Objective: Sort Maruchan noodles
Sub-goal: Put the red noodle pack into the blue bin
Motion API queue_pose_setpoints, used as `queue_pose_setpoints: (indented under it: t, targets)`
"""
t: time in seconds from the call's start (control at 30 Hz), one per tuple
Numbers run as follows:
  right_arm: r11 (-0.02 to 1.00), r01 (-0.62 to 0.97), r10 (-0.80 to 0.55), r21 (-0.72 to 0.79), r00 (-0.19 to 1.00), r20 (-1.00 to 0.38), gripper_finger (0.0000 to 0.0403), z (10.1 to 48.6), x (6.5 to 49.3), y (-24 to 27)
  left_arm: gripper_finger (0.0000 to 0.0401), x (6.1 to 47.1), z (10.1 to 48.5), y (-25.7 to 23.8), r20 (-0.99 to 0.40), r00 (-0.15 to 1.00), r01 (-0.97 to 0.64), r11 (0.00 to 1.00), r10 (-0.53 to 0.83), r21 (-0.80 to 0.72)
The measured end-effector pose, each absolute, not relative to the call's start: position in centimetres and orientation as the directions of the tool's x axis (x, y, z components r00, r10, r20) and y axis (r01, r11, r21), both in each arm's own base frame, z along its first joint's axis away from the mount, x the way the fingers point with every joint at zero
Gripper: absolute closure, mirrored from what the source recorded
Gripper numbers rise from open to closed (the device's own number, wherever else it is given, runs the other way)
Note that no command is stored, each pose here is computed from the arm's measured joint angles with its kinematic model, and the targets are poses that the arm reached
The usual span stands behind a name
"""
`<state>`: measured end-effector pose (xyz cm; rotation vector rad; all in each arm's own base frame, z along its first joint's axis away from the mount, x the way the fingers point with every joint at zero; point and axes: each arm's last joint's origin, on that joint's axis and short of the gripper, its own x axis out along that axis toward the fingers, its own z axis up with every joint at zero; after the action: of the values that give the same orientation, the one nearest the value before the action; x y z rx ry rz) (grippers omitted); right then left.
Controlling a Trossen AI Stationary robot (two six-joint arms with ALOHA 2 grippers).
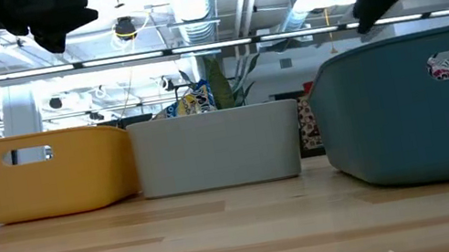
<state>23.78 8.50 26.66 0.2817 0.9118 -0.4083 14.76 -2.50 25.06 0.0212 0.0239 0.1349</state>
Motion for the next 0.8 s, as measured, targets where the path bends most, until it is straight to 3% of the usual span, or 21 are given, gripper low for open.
queue_pose_setpoints:
  t: [0.2, 0.37, 0.5, 0.6, 0.8]
  targets:
    - [0.867, 0.491, -0.431, -0.084, 0.655, -0.621, 0.0171, 26.1, 25.2, 7.3, 0.0259, 14.8, 25.1, -2.5, -0.023, 0.991, -0.135, 0.991, 0.135, 0.015]
    - [0.846, 0.511, -0.478, -0.149, 0.604, -0.638, 0.0176, 23.9, 25.4, 4.7, 0.0259, 14.8, 24.8, -2.6, -0.050, 0.993, -0.104, 0.995, 0.104, 0.015]
    - [0.827, 0.550, -0.484, -0.118, 0.588, -0.648, 0.0177, 22.9, 24.6, 3.2, 0.0259, 14.7, 24.7, -2.6, -0.059, 0.993, -0.105, 0.994, 0.107, 0.024]
    - [0.851, 0.517, -0.466, -0.089, 0.667, -0.581, 0.0177, 23.0, 24.3, 3.2, 0.0259, 14.7, 24.7, -2.5, -0.059, 0.991, -0.123, 0.992, 0.124, 0.030]
    - [0.913, 0.407, -0.396, -0.017, 0.878, -0.268, 0.0177, 23.1, 24.6, 2.1, 0.0259, 14.7, 24.7, -2.5, -0.059, 0.990, -0.123, 0.992, 0.124, 0.036]
